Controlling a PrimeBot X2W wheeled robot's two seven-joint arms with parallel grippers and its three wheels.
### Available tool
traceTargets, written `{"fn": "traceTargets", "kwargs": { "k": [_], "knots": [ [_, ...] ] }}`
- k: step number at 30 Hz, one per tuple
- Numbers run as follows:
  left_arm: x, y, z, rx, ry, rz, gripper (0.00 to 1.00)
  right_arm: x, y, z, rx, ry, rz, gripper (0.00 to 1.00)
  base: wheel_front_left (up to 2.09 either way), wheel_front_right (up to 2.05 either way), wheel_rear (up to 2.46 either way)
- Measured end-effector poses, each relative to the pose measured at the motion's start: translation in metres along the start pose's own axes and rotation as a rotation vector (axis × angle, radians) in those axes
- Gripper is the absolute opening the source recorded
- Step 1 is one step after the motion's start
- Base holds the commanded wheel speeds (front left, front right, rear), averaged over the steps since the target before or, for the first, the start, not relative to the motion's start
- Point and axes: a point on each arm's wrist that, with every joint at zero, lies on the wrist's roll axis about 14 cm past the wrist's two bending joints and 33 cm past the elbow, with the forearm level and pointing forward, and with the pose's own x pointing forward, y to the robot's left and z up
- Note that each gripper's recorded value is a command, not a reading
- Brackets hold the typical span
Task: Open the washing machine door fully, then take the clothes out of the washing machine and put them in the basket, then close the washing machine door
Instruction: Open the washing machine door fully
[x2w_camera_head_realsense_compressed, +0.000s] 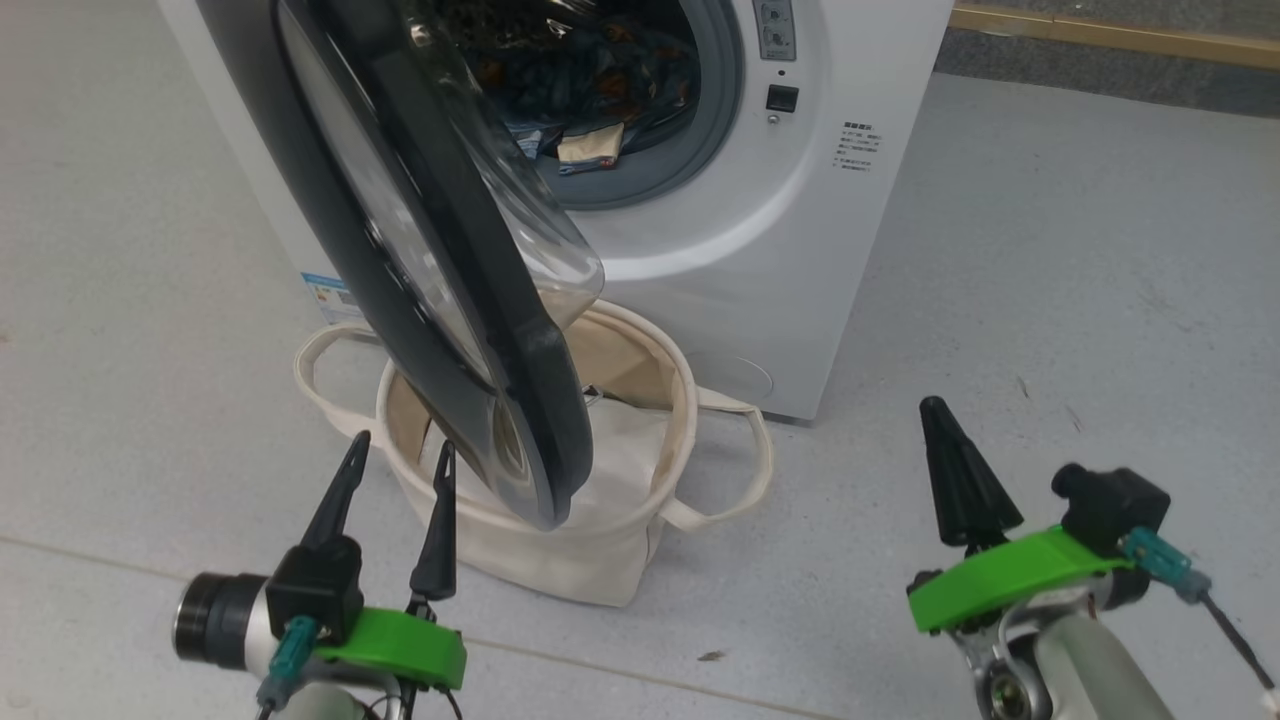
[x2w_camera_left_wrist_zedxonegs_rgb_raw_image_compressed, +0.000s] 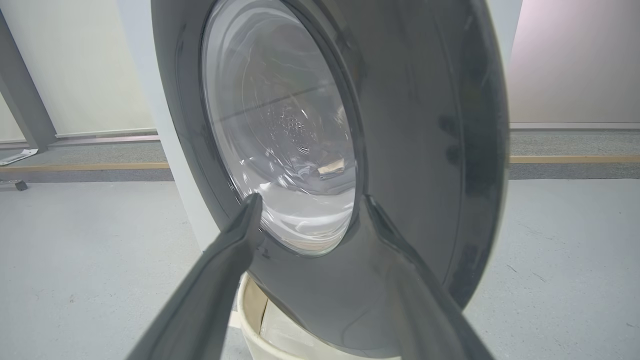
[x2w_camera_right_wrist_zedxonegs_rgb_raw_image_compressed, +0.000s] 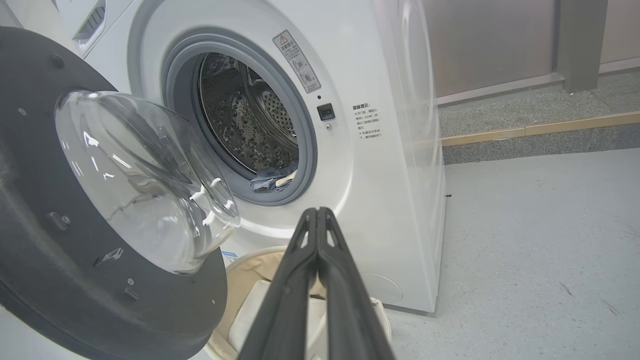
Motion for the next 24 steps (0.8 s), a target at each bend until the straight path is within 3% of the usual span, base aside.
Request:
{"fn": "traceTargets", "kwargs": {
  "k": [2, 3, 4, 5, 24],
  "knots": [
    [0.001, -0.001, 0.0, -0.001, 0.0, -0.003, 1.0, -0.005, 0.001, 0.001, -0.019, -0.009, -0.003, 0.0, 0.0, 0.0, 0.0],
    [0.001, -0.002, 0.0, -0.002, 0.001, -0.004, 1.0, -0.008, -0.002, 0.0, -0.028, -0.005, -0.015, 0.37, 0.0, 0.0, 0.0],
    [0.001, -0.002, 0.0, -0.003, 0.0, -0.006, 1.0, -0.012, -0.008, -0.002, -0.036, -0.001, -0.032, 0.93, 0.0, 0.0, 0.0],
    [0.001, -0.002, 0.0, -0.003, 0.0, -0.007, 1.0, -0.015, -0.013, -0.003, -0.047, 0.004, -0.048, 1.0, 0.0, 0.0, 0.0],
    [-0.009, 0.003, -0.011, -0.016, 0.038, 0.011, 1.0, -0.025, -0.013, -0.005, -0.028, 0.006, -0.063, 1.0, 0.0, 0.0, 0.0]
  ]
}}
